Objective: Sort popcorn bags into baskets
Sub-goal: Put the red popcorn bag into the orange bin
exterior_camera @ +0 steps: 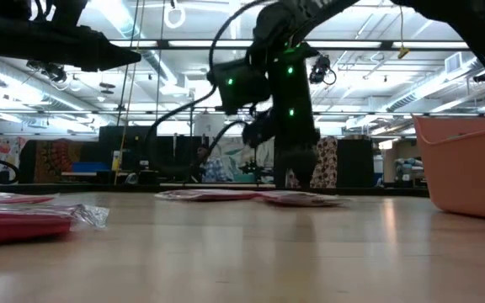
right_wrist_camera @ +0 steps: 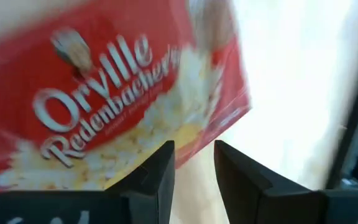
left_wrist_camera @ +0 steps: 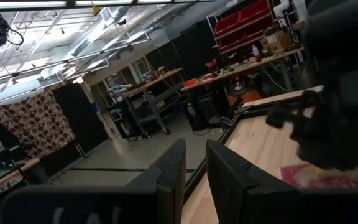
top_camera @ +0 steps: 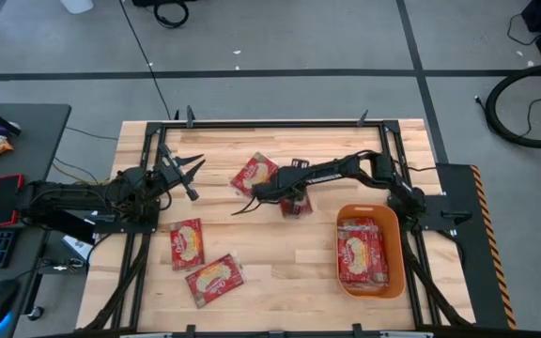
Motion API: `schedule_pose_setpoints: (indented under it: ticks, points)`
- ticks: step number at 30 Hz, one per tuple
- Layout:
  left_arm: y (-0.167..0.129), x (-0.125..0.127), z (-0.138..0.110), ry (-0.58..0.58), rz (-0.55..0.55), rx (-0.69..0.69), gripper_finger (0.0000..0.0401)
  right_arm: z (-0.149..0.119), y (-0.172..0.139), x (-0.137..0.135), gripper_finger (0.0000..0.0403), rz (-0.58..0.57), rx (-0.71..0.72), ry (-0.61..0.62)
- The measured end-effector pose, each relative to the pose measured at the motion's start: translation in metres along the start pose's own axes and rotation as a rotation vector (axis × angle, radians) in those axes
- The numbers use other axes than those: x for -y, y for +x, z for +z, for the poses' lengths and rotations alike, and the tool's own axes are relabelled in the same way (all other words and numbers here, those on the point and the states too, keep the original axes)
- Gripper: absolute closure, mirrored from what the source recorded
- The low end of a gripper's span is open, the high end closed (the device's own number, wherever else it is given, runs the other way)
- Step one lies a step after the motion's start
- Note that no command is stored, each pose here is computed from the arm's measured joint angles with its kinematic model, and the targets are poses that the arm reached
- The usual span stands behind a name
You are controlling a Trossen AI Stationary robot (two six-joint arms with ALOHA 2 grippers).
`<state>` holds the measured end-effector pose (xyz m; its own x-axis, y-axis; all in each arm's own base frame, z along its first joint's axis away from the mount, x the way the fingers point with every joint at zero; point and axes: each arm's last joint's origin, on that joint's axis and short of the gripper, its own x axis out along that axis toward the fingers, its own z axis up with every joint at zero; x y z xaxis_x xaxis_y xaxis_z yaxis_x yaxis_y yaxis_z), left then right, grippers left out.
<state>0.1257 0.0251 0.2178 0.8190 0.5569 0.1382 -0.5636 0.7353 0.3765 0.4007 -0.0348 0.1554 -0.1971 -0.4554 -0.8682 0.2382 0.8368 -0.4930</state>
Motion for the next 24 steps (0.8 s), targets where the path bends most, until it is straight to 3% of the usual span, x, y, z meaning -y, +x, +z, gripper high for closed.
schedule_pose_setpoints:
  ticks: [3, 8, 12, 16, 20, 24]
  points:
    - [0.000, 0.000, 0.000, 0.000, 0.000, 0.000, 0.0333, -0.003, -0.016, 0.009, 0.0285, -0.007, 0.056, 0.068]
    - [0.000, 0.000, 0.000, 0.000, 0.000, 0.000, 0.0333, 0.001, -0.039, 0.005, 0.0285, 0.083, 0.206, 0.209]
    - [0.000, 0.000, 0.000, -0.004, 0.000, 0.000, 0.0333, 0.005, -0.040, -0.010, 0.0272, 0.122, 0.262, 0.203]
    - [0.000, 0.000, 0.000, -0.007, -0.002, -0.005, 0.0333, -0.001, -0.036, -0.020, 0.0250, 0.155, 0.240, 0.174]
    - [0.000, 0.000, 0.000, -0.007, -0.002, -0.004, 0.0333, -0.001, -0.036, -0.014, 0.0235, 0.215, 0.197, 0.306]
    - [0.000, 0.000, -0.001, -0.007, -0.003, -0.005, 0.0333, 0.001, -0.016, -0.006, 0.0228, 0.284, 0.125, 0.402]
